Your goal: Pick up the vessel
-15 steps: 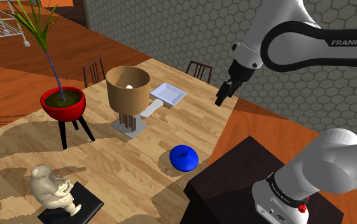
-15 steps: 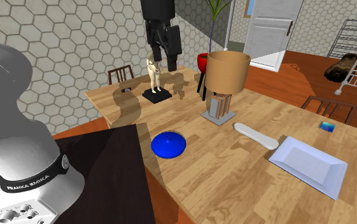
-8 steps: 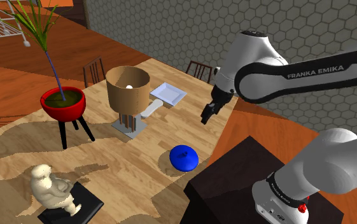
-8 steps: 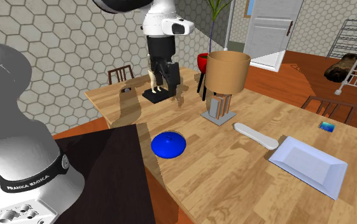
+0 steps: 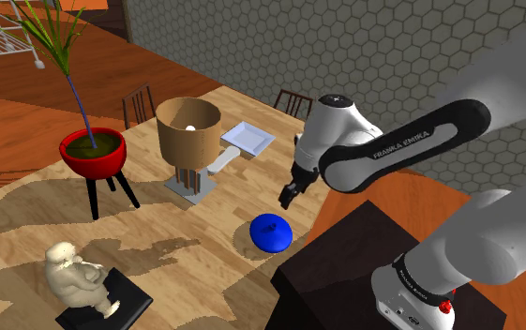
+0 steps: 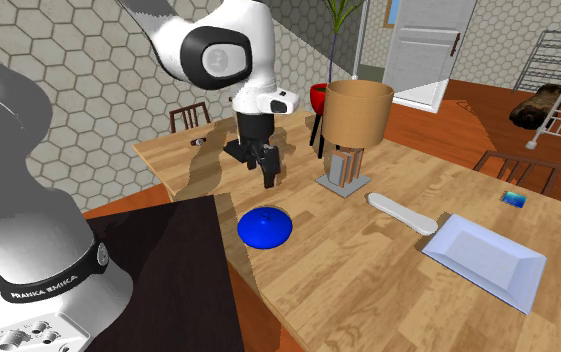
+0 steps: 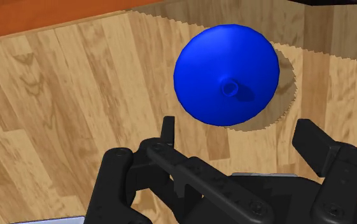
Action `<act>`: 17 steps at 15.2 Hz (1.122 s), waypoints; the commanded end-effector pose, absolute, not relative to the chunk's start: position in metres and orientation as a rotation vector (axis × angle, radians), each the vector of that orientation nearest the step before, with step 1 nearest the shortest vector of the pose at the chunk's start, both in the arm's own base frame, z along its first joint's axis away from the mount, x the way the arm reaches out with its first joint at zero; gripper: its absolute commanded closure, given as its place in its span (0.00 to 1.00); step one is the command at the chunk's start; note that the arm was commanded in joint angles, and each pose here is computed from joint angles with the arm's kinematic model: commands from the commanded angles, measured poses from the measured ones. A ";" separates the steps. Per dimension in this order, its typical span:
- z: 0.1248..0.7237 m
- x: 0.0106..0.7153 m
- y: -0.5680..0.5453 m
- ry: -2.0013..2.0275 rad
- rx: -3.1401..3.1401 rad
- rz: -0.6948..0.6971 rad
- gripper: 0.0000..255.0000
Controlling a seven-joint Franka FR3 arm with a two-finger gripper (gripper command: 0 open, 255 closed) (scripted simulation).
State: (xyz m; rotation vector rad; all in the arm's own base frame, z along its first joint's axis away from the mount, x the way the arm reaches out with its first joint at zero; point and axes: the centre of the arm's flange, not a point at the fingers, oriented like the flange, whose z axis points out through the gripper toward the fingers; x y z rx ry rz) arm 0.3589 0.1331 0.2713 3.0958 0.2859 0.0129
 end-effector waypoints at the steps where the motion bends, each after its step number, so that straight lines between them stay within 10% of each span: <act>1: 0.247 0.363 0.142 0.288 3.092 0.002 0.00; 16: 0.131 0.366 0.160 0.290 3.073 -0.037 0.00; 17: 0.130 0.367 0.160 0.290 3.073 -0.037 1.00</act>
